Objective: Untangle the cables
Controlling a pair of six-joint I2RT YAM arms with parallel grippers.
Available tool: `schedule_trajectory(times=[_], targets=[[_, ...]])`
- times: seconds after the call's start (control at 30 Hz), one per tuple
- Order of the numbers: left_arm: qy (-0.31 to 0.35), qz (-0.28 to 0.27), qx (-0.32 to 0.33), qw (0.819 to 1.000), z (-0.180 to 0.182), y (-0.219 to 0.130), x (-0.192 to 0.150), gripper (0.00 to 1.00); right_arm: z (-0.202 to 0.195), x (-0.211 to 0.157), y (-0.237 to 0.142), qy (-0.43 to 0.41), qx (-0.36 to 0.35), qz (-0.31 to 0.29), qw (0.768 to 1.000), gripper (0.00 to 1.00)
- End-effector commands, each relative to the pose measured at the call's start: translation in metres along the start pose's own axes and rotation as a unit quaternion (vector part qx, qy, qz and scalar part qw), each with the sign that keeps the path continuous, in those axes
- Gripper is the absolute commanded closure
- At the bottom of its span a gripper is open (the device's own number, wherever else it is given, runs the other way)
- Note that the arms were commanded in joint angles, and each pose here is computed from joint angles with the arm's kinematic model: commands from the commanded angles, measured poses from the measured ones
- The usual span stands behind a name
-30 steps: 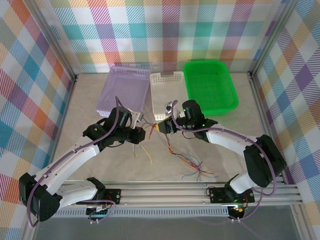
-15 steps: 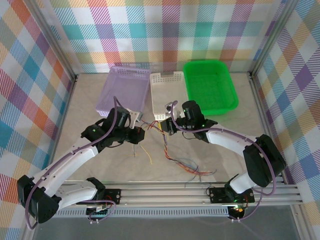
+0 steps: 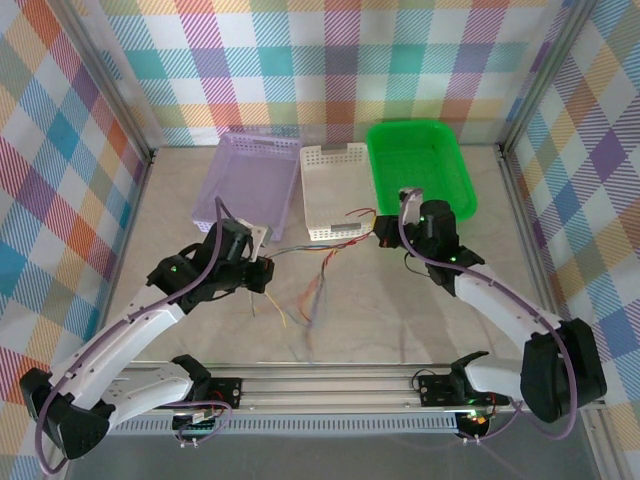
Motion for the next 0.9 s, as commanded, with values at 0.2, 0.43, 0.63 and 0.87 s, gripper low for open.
schedule_trajectory(times=[0.2, 0.43, 0.63, 0.87], targets=[[-0.025, -0.067, 0.122, 0.99, 0.049, -0.03, -0.002, 1.0, -0.064, 0.031, -0.069, 0.073, -0.175, -0.093, 0.978, 1.0], [-0.028, -0.088, 0.123, 0.988, 0.053, -0.039, -0.005, 1.0, -0.073, 0.046, -0.117, 0.083, -0.237, -0.14, 0.958, 1.0], [-0.023, -0.081, 0.125, 0.989, 0.054, -0.035, -0.008, 1.0, -0.077, 0.051, -0.153, 0.087, -0.278, -0.172, 0.941, 1.0], [-0.023, -0.084, 0.137, 0.987, 0.057, -0.036, -0.007, 1.0, -0.074, 0.056, -0.189, 0.09, -0.308, -0.207, 0.924, 1.0]])
Point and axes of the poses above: each hand's point on the last joint's axis, 136 mm out from that joint toward the fingers, its own y axis out along the fingers, its own z axis along the line the jaws close on, x = y × z, the point moved 2 cm from there along -y, back along the fingers, and after that the axes turned 3 degrees about -y, right-handed, at the moved point
